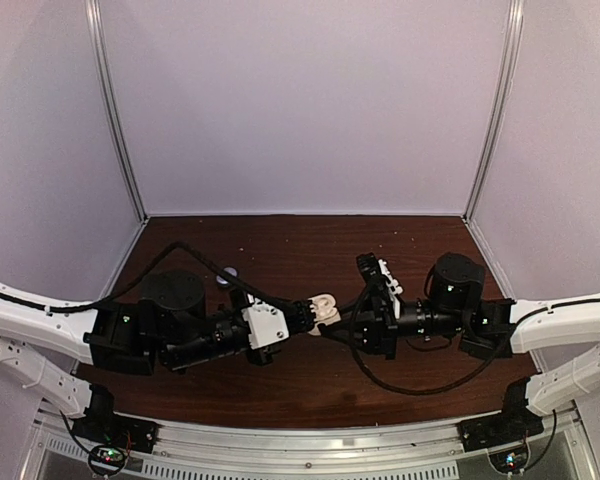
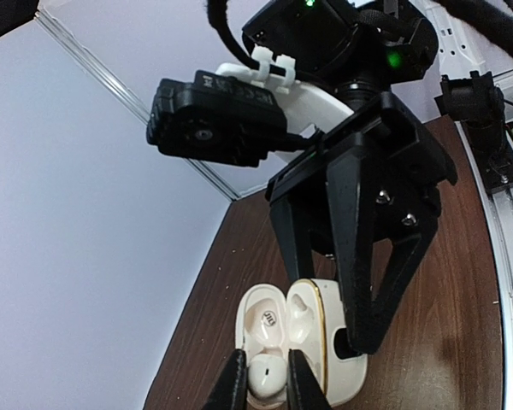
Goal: Insert the wireless bluetooth earbuds into the charging case
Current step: Place the left earbud in the left side groove of the charging case.
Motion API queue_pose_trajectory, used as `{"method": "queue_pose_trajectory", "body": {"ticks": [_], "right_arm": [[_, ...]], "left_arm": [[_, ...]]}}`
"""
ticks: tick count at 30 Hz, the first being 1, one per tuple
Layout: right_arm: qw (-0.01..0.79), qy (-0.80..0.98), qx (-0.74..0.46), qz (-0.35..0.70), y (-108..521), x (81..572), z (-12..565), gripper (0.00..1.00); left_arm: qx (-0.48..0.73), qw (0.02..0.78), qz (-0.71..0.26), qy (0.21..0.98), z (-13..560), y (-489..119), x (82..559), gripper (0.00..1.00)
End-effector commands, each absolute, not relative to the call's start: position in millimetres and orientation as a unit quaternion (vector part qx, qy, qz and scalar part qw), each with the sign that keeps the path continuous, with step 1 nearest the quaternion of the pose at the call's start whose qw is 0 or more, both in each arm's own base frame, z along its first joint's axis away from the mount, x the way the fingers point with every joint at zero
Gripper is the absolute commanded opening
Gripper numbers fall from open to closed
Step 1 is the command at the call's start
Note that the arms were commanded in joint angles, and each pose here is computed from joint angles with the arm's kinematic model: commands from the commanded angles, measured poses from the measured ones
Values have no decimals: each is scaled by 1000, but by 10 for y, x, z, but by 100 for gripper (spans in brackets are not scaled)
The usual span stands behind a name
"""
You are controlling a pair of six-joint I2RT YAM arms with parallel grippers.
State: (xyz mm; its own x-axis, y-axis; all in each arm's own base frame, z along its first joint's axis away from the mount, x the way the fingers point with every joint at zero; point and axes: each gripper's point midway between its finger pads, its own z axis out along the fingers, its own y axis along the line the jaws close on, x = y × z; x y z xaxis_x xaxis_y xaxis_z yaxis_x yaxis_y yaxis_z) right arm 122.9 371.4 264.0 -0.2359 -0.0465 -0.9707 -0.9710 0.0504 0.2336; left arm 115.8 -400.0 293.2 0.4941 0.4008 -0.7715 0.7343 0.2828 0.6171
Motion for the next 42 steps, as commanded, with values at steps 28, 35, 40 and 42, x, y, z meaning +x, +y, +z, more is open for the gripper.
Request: {"method": "queue_pose_trajectory", "body": {"ticks": [28, 35, 40, 42], "right_arm": [[480, 527, -453, 535, 3621, 1222, 2917, 0], [500, 535, -453, 508, 3543, 1266, 2832, 0], [519, 527, -465, 485, 3495, 1275, 2830, 0], [527, 533, -461, 476, 3469, 1307, 2844, 0]], "left_arm": [[600, 601, -194, 492, 2998, -4035, 929, 31], [560, 628, -246, 482, 3304, -3829, 848, 34], [516, 631, -263, 517, 3381, -3690, 1018, 39], [485, 621, -270, 554, 3353, -3620, 1239, 41]]}}
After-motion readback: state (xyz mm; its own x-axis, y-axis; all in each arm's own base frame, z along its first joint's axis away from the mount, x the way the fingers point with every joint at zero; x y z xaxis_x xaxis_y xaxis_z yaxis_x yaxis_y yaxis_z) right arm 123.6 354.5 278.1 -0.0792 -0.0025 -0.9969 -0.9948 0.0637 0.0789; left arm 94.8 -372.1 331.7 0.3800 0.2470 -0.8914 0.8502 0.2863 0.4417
